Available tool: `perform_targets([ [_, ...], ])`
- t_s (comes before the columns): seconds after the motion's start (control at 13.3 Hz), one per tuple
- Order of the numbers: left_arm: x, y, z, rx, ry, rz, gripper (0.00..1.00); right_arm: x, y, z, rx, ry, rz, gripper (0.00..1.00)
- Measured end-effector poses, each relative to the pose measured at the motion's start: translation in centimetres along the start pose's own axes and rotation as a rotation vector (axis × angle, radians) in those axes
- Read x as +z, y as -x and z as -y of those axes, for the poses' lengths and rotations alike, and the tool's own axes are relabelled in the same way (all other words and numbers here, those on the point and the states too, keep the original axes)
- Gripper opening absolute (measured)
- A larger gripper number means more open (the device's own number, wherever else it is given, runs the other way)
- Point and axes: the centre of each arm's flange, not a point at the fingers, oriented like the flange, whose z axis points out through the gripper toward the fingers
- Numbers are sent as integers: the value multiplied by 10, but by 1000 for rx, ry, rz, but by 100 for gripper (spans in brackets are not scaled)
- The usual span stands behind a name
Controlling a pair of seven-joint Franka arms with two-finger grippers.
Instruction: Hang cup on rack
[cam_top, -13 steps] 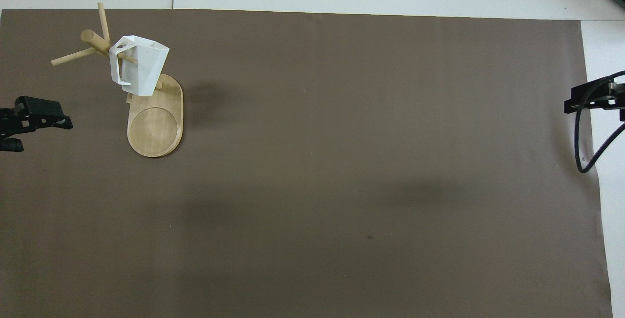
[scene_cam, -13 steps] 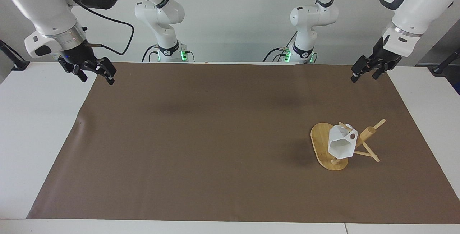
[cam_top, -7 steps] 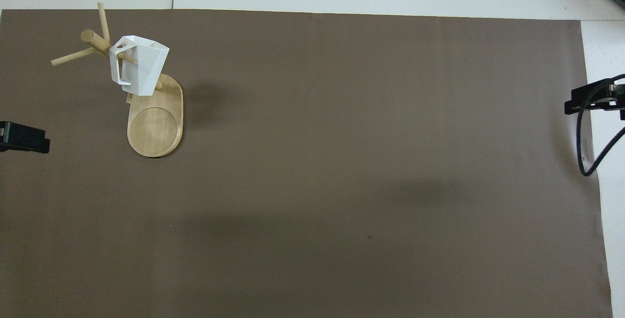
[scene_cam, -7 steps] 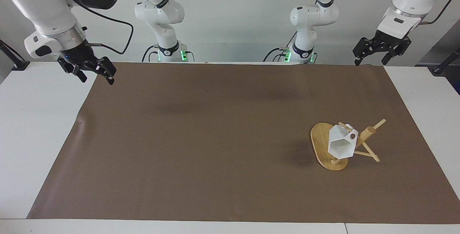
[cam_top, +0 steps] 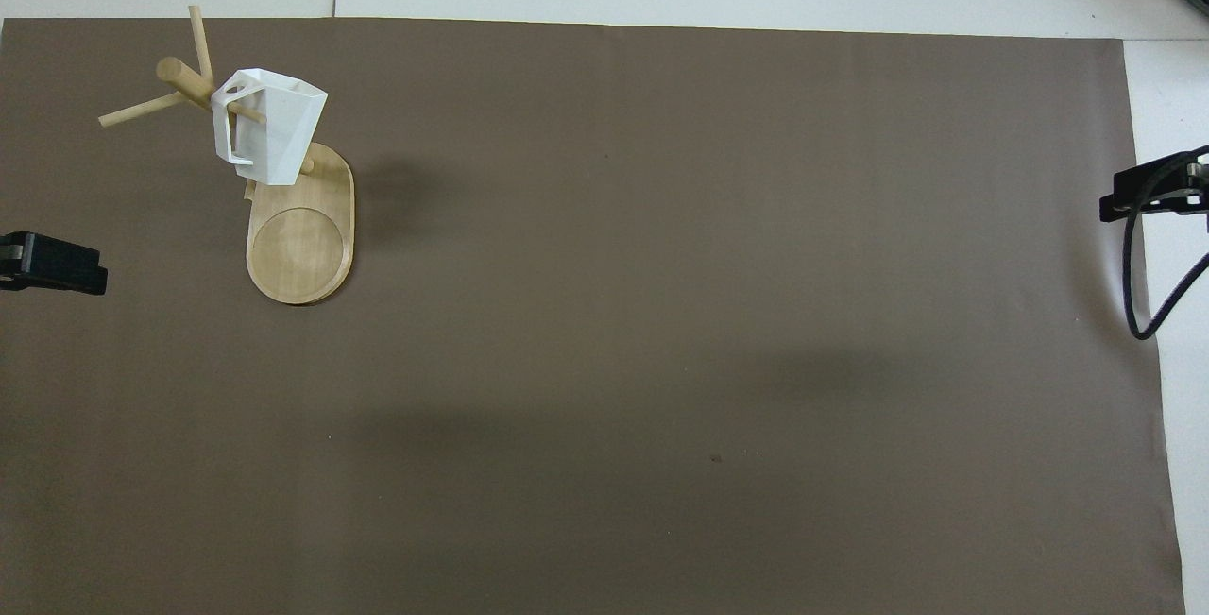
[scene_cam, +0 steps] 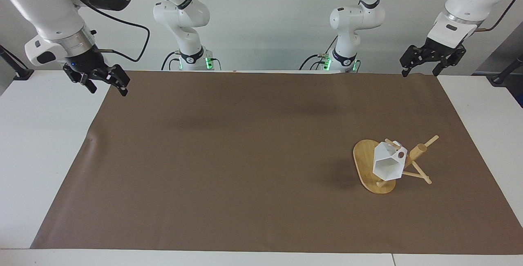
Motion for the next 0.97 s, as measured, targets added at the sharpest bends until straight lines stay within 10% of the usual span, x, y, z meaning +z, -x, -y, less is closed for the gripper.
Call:
perform_targets([
  [0.97,-20,4,-14,32,39,-29,100,4,0,4,-6,0,8,100],
])
